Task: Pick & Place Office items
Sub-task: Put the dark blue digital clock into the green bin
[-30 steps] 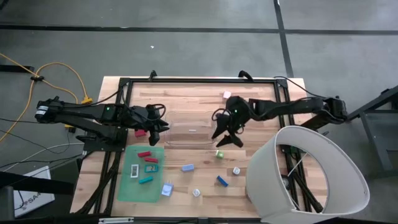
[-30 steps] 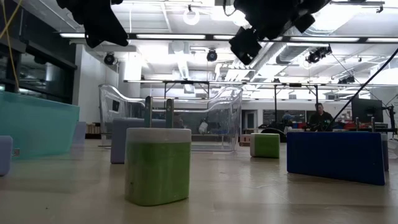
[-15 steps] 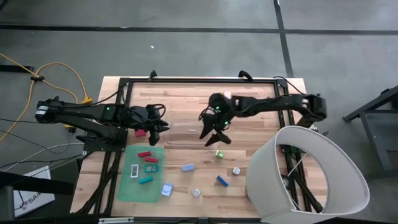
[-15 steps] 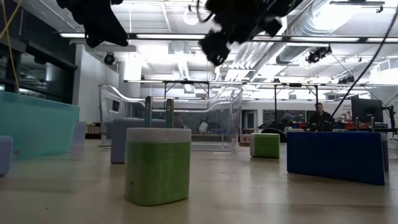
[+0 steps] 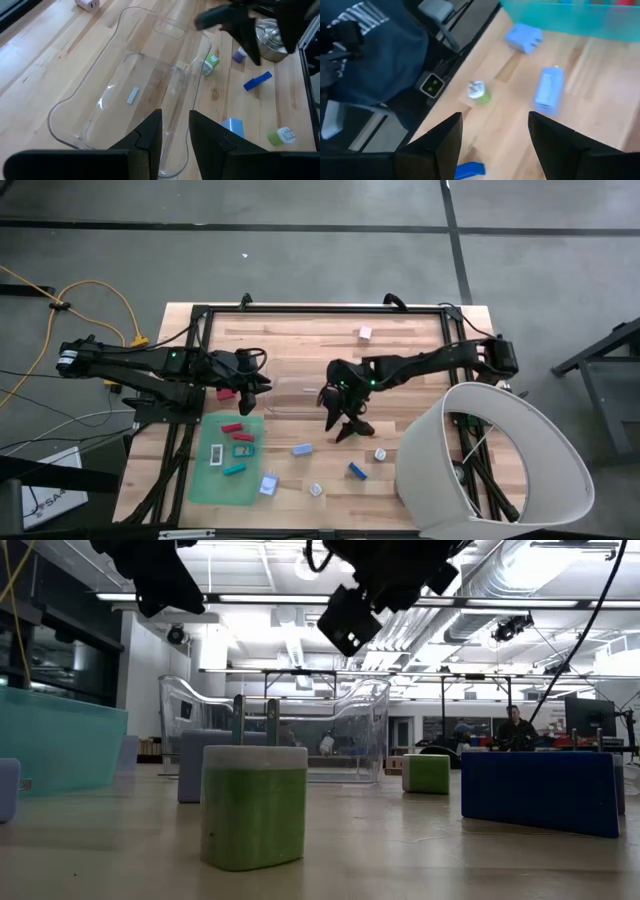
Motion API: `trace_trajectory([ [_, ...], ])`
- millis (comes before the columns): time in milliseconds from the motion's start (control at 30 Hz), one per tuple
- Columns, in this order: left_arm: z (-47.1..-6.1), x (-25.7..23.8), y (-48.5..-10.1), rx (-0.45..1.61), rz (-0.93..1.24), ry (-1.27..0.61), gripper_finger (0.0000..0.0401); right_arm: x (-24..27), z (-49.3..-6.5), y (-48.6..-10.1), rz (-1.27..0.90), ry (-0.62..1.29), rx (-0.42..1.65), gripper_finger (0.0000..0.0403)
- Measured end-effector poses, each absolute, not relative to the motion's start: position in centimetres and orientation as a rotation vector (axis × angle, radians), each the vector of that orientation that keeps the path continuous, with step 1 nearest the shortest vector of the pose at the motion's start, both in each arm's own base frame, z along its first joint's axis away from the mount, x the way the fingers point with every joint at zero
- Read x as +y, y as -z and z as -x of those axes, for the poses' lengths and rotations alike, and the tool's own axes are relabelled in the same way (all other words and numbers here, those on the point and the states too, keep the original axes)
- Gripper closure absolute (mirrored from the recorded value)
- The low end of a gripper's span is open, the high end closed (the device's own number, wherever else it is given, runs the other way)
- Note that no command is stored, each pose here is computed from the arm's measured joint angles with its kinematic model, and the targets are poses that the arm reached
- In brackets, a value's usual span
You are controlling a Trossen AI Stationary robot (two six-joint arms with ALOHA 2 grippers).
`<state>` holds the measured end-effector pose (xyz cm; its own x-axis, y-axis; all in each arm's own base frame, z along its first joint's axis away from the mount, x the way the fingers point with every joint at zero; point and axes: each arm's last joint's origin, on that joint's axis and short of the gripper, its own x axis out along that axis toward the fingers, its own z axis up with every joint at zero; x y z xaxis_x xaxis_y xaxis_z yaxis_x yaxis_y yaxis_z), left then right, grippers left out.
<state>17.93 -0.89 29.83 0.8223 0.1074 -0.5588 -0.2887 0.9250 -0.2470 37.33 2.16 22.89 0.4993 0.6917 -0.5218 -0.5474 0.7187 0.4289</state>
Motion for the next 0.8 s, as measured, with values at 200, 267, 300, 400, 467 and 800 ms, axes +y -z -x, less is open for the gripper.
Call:
trace_trajectory([
  [200,-17.9,-0.9,-29.8,0.570,0.331,-0.215,0.0308,4.0,-37.2,-22.9,-0.222,-0.789,0.748,0.0188],
  [267,-17.9,-0.9,-29.8,0.570,0.331,-0.215,0.0308,4.5,-37.2,-22.8,-0.237,-0.768,0.766,0.0188],
  [300,-17.9,-0.9,-29.8,0.570,0.331,-0.215,0.0308,4.7,-37.1,-22.8,-0.244,-0.753,0.778,0.0188],
  [400,-17.9,-0.9,-29.8,0.573,0.335,-0.202,0.0308,5.2,-37.0,-22.6,-0.274,-0.710,0.825,0.0188],
  [467,-17.9,-1.0,-29.8,0.576,0.339,-0.190,0.0308,5.6,-36.8,-22.5,-0.286,-0.673,0.858,0.0188],
  [800,-17.9,-1.0,-29.8,0.580,0.344,-0.174,0.0308,6.7,-36.4,-22.0,-0.403,-0.492,0.968,0.0188],
])
